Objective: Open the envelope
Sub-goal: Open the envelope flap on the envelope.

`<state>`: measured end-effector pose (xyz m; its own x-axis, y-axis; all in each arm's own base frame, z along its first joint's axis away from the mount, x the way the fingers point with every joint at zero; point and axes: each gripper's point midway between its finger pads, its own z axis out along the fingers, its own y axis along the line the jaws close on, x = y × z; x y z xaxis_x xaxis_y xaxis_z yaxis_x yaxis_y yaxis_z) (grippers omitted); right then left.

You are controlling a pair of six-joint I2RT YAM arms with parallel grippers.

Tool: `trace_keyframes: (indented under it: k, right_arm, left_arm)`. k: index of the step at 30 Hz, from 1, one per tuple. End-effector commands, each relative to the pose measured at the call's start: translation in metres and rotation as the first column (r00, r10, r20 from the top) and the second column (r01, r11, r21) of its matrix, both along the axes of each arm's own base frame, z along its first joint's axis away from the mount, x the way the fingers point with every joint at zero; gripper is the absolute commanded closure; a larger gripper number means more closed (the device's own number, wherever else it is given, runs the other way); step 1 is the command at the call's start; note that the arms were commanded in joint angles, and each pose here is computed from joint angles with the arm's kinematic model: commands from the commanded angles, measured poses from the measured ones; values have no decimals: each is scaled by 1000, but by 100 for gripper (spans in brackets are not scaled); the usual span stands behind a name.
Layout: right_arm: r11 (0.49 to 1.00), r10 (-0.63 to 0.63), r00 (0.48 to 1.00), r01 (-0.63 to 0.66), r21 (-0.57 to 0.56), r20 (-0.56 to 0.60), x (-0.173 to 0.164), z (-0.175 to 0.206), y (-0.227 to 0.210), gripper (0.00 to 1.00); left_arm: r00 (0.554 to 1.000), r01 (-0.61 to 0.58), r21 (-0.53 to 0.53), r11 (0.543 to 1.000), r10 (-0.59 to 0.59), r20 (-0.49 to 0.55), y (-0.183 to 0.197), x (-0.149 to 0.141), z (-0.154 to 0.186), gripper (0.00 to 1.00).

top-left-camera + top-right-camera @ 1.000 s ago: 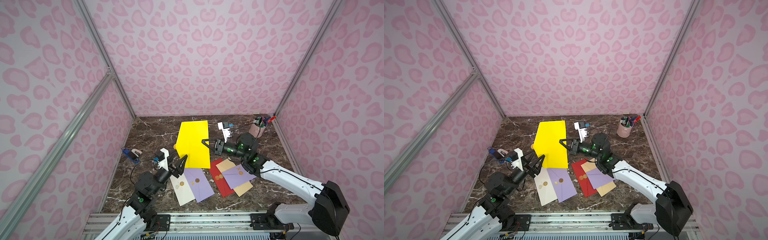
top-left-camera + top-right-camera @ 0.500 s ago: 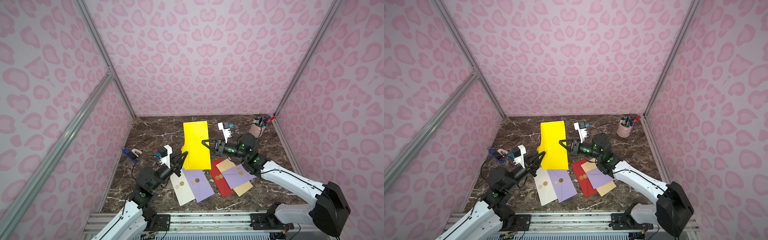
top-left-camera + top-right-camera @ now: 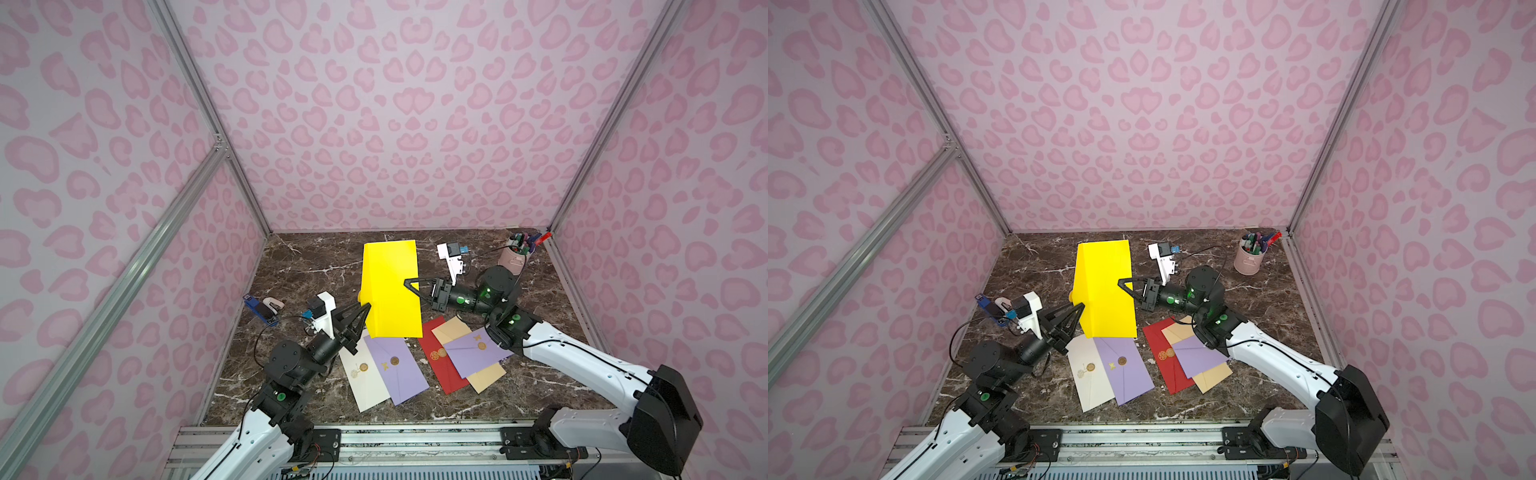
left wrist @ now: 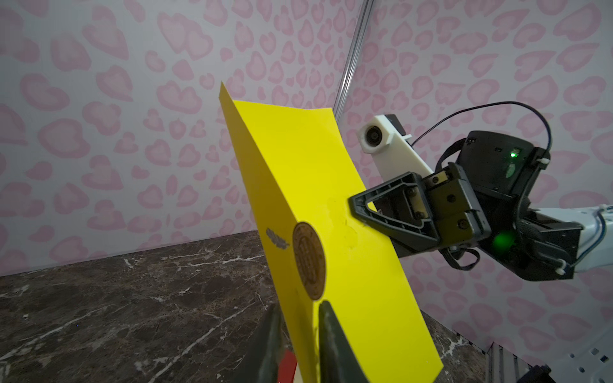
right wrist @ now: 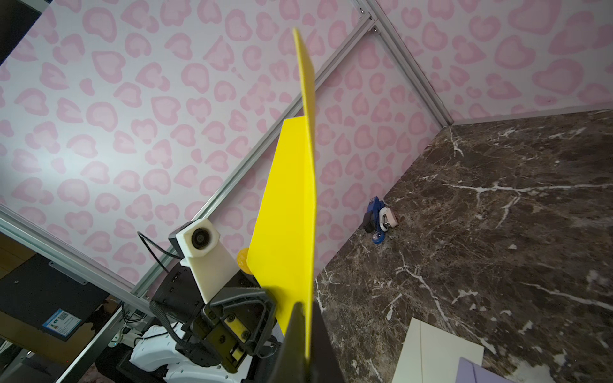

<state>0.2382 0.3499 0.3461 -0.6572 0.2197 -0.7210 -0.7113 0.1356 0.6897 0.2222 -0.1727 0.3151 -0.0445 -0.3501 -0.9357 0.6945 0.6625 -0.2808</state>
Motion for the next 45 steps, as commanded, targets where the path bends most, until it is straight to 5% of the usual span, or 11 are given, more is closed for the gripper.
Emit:
trace_keyframes:
  k: [1,10,14,20,25,31,36,45]
  right_arm:
    - [999,18,999,-20,37,42,-5,15,-1,100]
    - [998,50,996,-52,25,73,-14,18,5,100]
    - [998,62,994,-64,17,85,-17,19,8,100]
    - [999,49,995,-47,-15,92,-11,12,11,100]
    - [988,-47,995,59,-143,85,14,-13,14,65]
    - [950,-151,985,167,-264,80,43,-42,17,45]
    - [927,-201,976,217,-305,83,58,-56,18,41]
    - [950,-102,990,127,-284,101,47,-50,60,41]
  left_arm:
    - [999,-30,19,999,30,-18,3,5,-5,87]
    - [998,-45,29,999,46,-46,2,11,-9,80]
    - [998,-51,25,998,52,-43,4,10,-8,96]
    - [1000,-20,7,1000,20,-10,2,3,-2,96]
    - [1000,4,0,1000,-4,13,1,-3,4,96]
    - [1000,2,-5,1000,-1,18,2,-3,6,96]
    - [1000,5,-8,1000,-5,20,2,-4,7,96]
    - [999,26,-7,1000,-26,24,-3,-3,7,96]
